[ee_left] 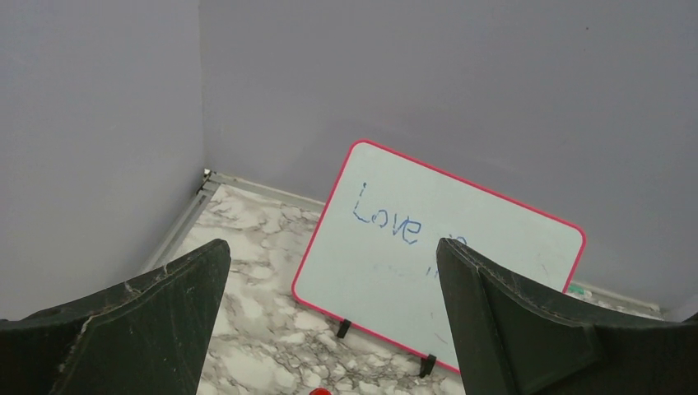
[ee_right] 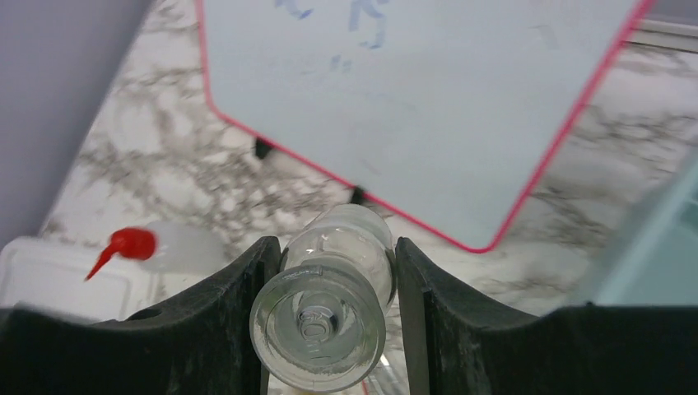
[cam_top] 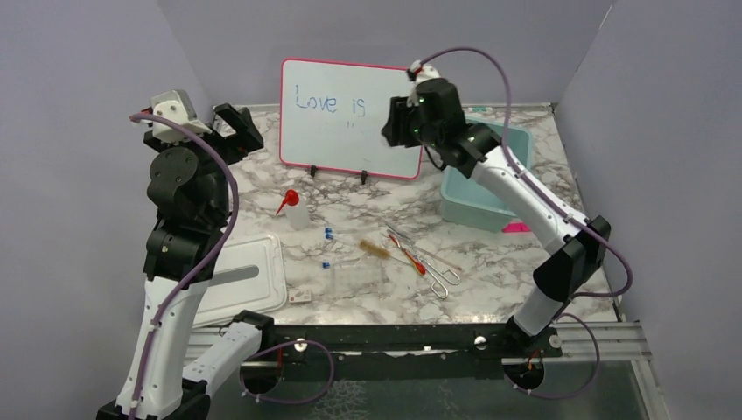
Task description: Organize the chemistry lab equipment
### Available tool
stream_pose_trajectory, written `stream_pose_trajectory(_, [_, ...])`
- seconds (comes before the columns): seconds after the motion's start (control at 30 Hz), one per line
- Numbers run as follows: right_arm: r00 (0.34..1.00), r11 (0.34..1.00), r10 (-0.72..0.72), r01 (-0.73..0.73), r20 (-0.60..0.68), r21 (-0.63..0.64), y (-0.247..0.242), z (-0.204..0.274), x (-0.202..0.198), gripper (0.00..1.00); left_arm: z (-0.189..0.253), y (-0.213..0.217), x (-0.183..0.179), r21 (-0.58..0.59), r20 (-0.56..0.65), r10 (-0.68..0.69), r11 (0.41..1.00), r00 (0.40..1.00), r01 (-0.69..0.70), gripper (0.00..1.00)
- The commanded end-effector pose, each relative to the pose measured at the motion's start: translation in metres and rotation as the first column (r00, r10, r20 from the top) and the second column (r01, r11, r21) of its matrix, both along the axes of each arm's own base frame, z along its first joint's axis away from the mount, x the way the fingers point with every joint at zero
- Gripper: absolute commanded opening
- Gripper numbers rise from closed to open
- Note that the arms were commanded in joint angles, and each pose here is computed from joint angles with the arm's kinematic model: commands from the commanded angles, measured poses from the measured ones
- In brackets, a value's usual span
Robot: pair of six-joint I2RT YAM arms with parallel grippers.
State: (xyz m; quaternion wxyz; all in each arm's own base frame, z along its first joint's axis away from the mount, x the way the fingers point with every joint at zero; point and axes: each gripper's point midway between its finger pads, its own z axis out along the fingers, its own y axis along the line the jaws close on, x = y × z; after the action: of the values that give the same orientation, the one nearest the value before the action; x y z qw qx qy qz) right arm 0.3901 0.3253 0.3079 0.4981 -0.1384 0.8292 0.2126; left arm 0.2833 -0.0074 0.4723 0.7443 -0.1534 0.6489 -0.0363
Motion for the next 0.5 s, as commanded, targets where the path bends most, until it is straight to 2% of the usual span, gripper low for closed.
stream_pose_trajectory(0.0, [0.983,0.981,-0.182,0.183,0.028,-0.056,-0.089,0.019,0.025,0.35,-0.007,-0.021,0.013,-0.016,0.006,-0.096,0.995,0.995,0.096,0.99])
stream_pose_trajectory(0.23, [0.883,0.887,-0.462,0.458,-0.083,-0.066,-0.211,-0.019,0.058,0.35,-0.023,-0.036,0.031,-0.029,-0.010,-0.148,0.989,0.989,0.148,0.99])
stream_pose_trajectory(0.47, [0.803,0.829,-0.560,0.547,-0.207,-0.117,-0.259,-0.093,0.076,0.35,-0.027,-0.037,0.042,-0.045,-0.028,-0.134,0.990,0.991,0.133,0.99])
